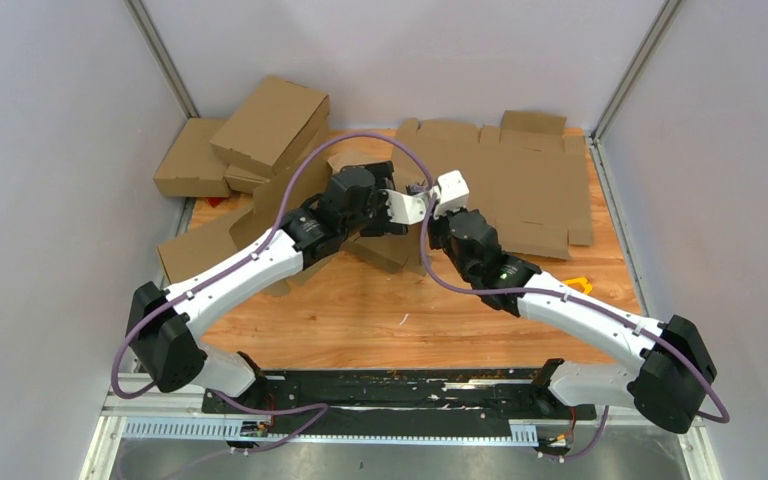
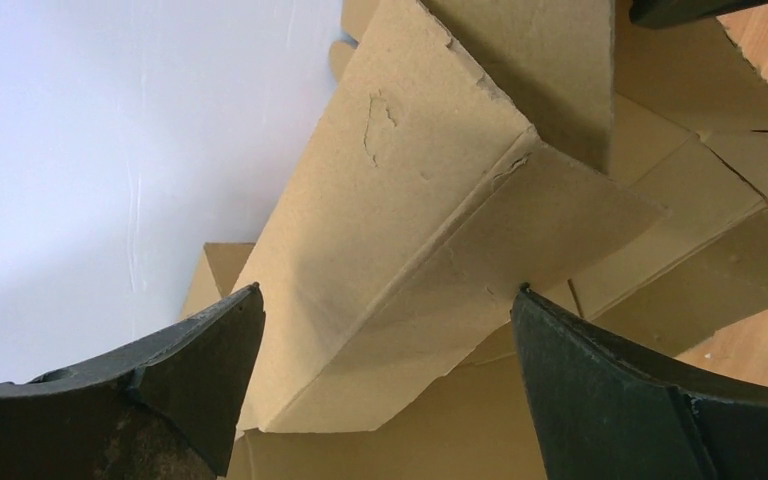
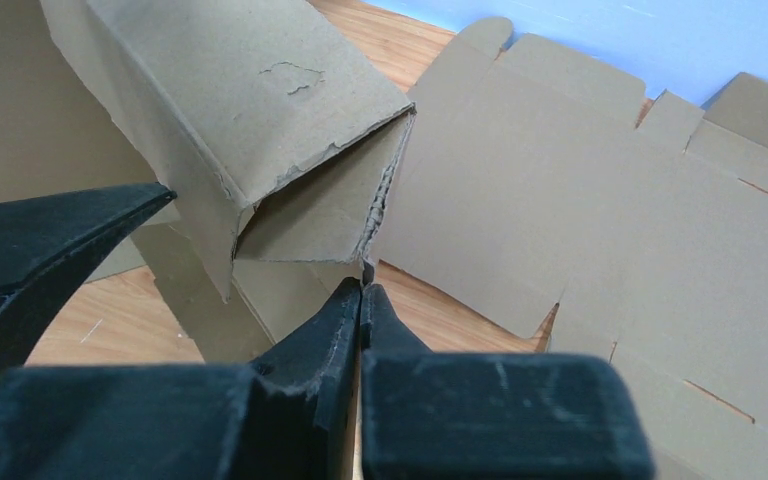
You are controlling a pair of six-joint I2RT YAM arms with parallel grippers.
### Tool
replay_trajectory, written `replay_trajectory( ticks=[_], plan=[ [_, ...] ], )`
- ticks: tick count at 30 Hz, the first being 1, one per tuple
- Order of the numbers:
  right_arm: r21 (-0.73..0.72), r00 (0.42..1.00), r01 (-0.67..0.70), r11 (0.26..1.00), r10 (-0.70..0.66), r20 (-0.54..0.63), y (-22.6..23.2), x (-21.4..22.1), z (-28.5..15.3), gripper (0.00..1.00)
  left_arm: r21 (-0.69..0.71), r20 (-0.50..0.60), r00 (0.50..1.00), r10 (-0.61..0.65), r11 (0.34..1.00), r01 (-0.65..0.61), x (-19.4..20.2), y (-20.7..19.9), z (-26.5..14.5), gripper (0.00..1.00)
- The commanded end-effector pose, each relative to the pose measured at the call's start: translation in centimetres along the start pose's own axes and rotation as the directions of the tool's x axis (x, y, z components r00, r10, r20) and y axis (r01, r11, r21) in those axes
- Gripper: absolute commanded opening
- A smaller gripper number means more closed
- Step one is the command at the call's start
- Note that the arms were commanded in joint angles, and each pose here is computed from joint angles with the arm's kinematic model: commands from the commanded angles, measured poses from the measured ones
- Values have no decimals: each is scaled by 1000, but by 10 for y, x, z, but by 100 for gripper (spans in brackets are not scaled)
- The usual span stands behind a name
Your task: Fold the paper box
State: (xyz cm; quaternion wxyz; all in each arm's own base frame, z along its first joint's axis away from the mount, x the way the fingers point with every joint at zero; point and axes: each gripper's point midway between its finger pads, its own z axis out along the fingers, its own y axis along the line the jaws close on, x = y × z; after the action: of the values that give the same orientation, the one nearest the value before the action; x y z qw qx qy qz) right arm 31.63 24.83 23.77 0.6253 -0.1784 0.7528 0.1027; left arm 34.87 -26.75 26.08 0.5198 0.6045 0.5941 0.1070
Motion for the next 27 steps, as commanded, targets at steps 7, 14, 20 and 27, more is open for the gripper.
replay_trajectory(
  ticks=[7, 14, 20, 27],
  plan=[
    [-85, 992, -120, 989, 123, 30, 27, -16, 4, 0, 32, 89, 993, 81, 996, -84, -19, -5, 14, 82],
    [-117, 975, -200, 973, 209, 70, 35, -24, 7, 0, 19, 113, 991, 76, 997, -79, -22, -5, 16, 47],
    [-66, 970, -226, 972, 230, 72, 29, -25, 13, 0, 6, 126, 992, 33, 999, -34, -26, 1, 8, 64],
    [-39, 973, -219, 975, 221, 61, 25, -20, 15, 0, -28, 122, 977, -175, 983, 179, -45, 39, -39, 95]
  ],
)
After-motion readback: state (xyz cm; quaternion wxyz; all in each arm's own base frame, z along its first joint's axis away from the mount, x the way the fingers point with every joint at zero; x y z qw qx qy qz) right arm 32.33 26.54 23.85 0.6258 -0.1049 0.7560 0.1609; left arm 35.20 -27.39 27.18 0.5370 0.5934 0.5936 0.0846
